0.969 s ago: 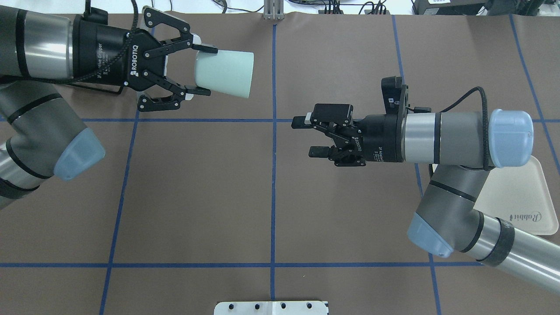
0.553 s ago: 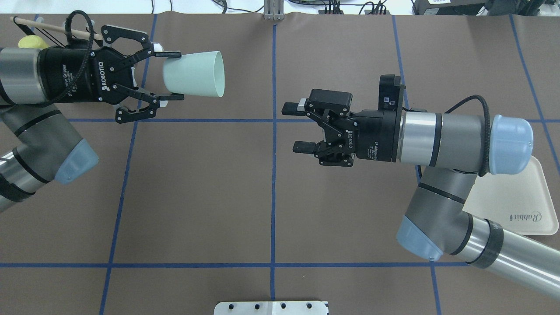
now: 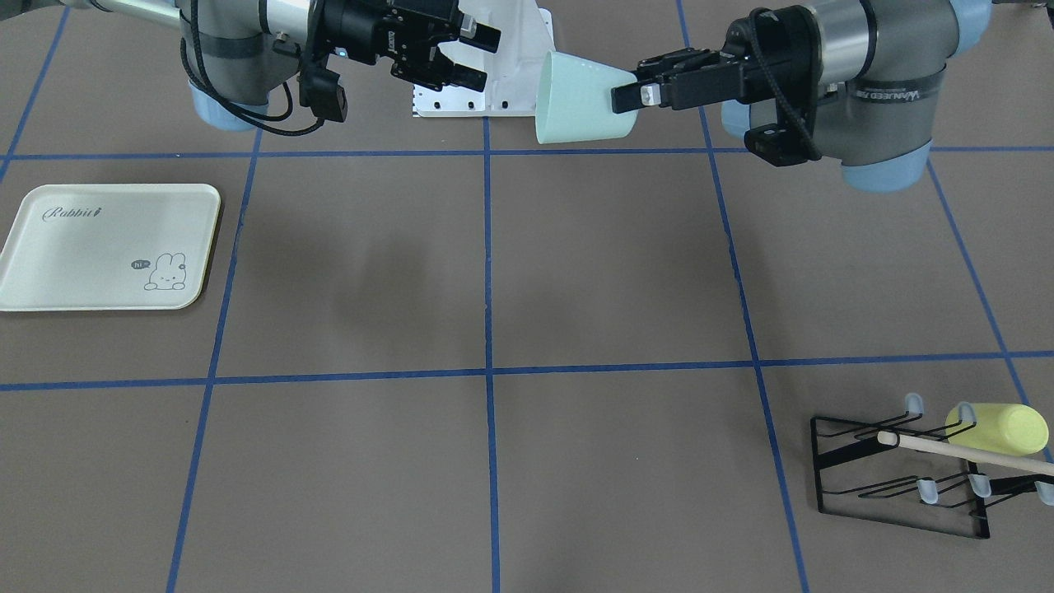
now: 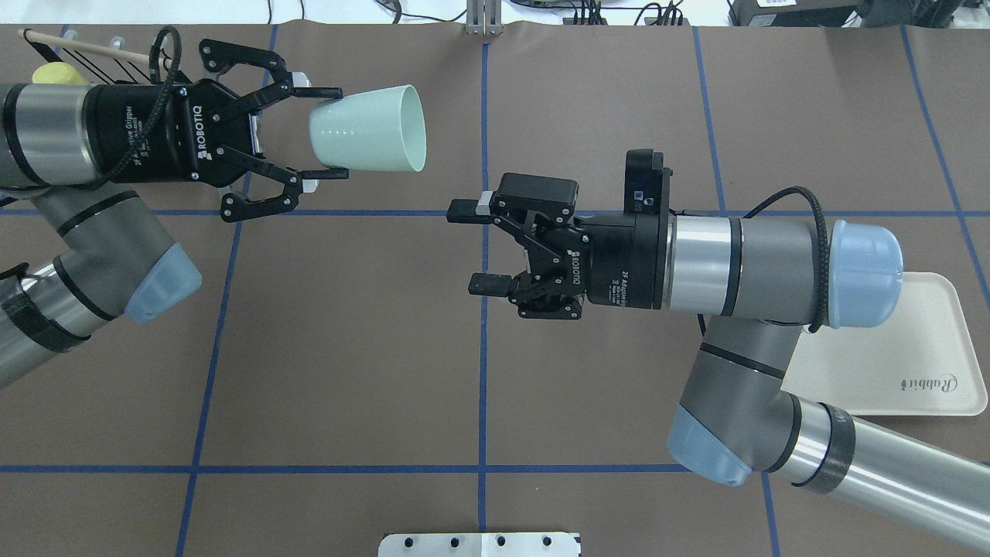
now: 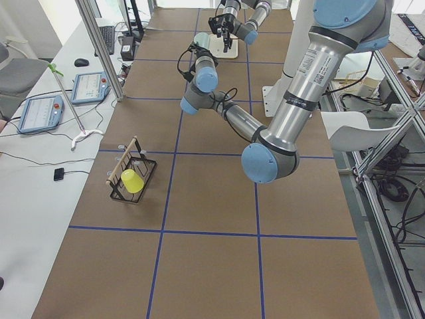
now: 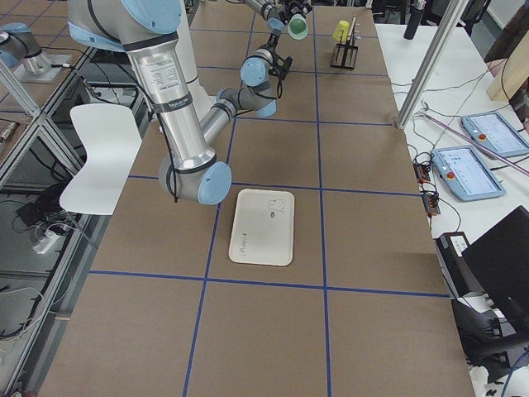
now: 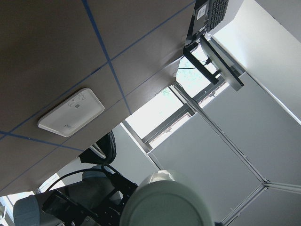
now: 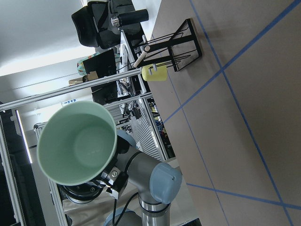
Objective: Left arm grabs green cup and hands to right arm on tray
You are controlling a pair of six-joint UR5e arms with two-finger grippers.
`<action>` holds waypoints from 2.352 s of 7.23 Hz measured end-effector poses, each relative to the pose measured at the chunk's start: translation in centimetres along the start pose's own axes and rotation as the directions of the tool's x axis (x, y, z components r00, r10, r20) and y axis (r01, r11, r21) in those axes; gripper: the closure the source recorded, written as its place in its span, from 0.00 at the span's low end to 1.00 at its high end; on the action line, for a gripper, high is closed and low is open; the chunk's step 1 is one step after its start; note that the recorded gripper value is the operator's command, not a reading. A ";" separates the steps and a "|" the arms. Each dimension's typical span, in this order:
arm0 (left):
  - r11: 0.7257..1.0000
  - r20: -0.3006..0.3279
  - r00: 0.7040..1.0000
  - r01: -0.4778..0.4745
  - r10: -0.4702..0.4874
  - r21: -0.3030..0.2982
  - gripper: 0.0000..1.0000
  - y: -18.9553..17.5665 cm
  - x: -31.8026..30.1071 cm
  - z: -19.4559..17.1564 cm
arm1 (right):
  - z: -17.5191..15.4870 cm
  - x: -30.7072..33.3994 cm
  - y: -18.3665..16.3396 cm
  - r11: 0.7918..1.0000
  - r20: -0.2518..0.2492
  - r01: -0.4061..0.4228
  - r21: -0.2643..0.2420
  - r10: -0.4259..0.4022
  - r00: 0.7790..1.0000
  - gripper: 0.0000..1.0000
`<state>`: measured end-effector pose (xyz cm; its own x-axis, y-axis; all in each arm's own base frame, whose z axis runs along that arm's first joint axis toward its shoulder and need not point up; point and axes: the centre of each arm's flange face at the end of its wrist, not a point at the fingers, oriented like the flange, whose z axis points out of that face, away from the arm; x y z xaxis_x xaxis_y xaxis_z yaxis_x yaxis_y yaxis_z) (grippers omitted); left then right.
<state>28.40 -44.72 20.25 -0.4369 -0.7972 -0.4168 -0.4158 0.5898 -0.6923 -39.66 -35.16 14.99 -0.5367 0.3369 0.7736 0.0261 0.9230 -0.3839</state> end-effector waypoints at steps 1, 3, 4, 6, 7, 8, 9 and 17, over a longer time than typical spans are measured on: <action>1.000 0.007 1.000 0.016 -0.016 -0.021 1.00 0.3 -0.4 0.4 | 0.2 -0.1 0.3 1.000 0.003 -0.001 -0.007 0.001 1.000 0.00; 0.998 0.021 0.999 0.027 -0.026 -0.056 1.00 0.6 -1.3 0.5 | 0.2 -0.2 0.5 1.000 0.013 0.001 -0.014 0.000 1.000 0.00; 0.997 0.028 0.999 0.030 -0.028 -0.069 1.00 0.7 -1.6 0.2 | 0.1 -0.3 0.5 1.000 0.019 0.002 -0.018 -0.002 1.000 0.00; 0.996 0.064 0.997 0.038 -0.032 -0.087 1.00 1.1 -2.1 -0.1 | -0.1 -0.4 0.5 1.000 0.028 0.006 -0.021 -0.005 1.000 0.00; 0.995 0.075 0.997 0.042 -0.035 -0.090 1.00 1.2 -2.3 -0.3 | -0.1 -0.4 0.5 1.000 0.033 0.007 -0.019 -0.006 0.999 0.00; 0.994 0.080 0.996 0.049 -0.041 -0.096 1.00 1.6 -2.5 -0.5 | -0.1 -0.5 0.4 1.000 0.039 0.007 -0.012 -0.006 0.999 0.00; 0.993 0.082 0.996 0.055 -0.047 -0.103 1.00 2.1 -2.6 -0.6 | -0.2 -0.5 0.3 1.000 0.044 0.007 -0.005 -0.006 0.999 0.00; 0.989 0.095 0.993 0.079 -0.068 -0.127 1.00 2.9 -3.5 1.1 | 0.1 -0.8 0.2 1.000 0.073 0.003 0.025 -0.005 0.997 0.05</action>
<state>29.59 -40.41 19.04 -0.3303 -0.8438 -0.4230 -0.5474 0.5363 -0.6424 -39.31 -35.24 14.24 -0.5969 0.3180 0.7366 0.0032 0.9190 -0.3942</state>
